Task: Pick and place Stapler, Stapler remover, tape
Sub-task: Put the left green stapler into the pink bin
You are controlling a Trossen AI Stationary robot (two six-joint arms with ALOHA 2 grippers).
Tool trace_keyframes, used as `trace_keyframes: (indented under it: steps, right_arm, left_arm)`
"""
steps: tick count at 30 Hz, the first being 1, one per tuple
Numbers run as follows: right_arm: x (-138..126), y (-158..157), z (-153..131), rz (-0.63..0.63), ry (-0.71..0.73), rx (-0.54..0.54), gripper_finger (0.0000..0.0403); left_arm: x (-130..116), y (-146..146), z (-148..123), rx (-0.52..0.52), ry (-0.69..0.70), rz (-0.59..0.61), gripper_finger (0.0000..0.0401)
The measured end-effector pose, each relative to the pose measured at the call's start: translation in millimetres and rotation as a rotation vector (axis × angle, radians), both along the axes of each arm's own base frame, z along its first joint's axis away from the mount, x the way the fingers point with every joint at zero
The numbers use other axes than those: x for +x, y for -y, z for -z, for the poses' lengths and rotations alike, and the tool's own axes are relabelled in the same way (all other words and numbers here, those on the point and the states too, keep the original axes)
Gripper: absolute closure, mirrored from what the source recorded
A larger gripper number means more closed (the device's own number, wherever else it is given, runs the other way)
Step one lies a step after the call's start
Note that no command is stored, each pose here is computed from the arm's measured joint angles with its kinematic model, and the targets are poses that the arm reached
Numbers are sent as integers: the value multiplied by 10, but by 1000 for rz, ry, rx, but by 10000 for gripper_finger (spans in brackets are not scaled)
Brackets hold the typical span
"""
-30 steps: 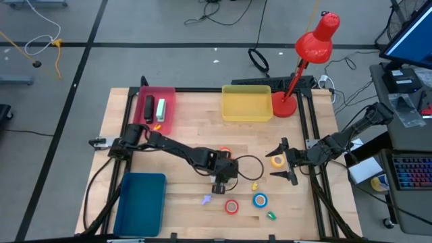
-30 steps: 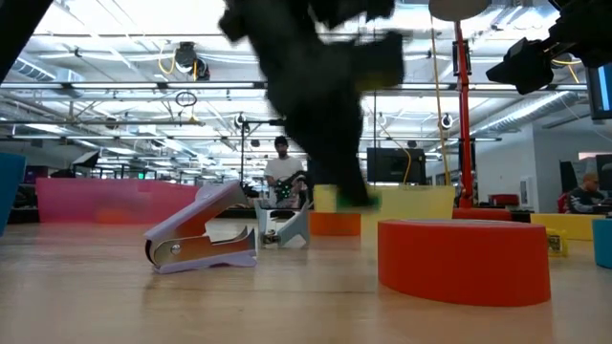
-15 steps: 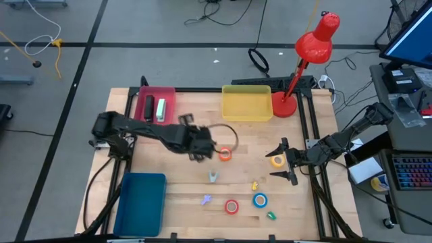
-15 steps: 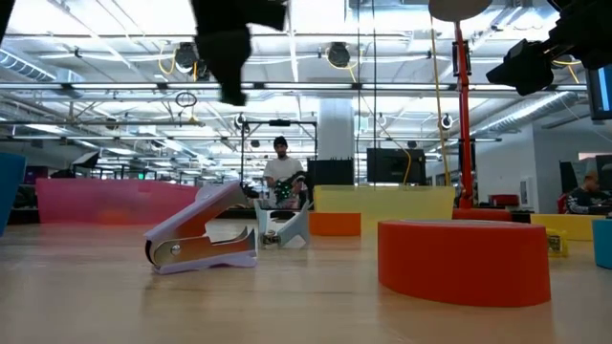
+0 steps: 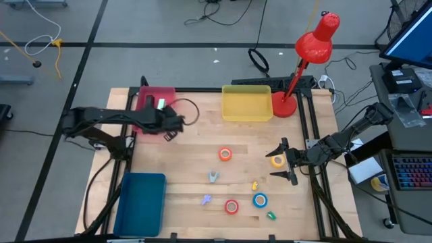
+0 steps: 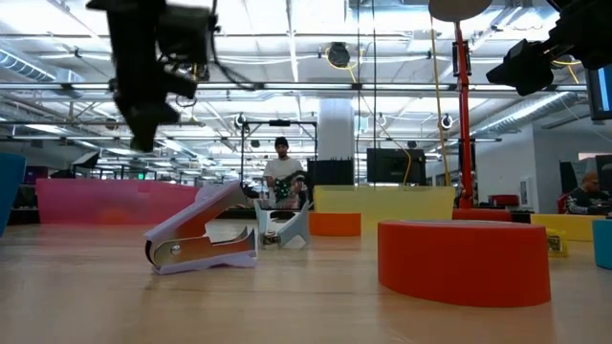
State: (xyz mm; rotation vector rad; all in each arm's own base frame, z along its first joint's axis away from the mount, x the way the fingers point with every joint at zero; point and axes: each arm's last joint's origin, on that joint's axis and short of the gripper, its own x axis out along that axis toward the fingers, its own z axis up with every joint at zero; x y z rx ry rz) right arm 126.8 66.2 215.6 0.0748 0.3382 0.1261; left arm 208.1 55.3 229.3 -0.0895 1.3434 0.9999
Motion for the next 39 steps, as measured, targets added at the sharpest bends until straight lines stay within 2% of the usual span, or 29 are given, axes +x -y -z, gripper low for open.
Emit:
trace_keyframes:
  steps: [7,17,24,39]
  right_arm:
    - [0,0,0,0,0,0,59]
    - [0,0,0,0,0,0,58]
    - [0,0,0,-1,0,1,58]
    - [-1,-1,0,-2,-1,1,61]
  left_arm:
    - [-365,-251,315,-148,-2,-182,325]
    - [-530,-436,426,-222,-10,-307,331]
    - [-571,-494,432,-283,13,-343,322]
    - [-529,-506,436,-284,29,-273,325]
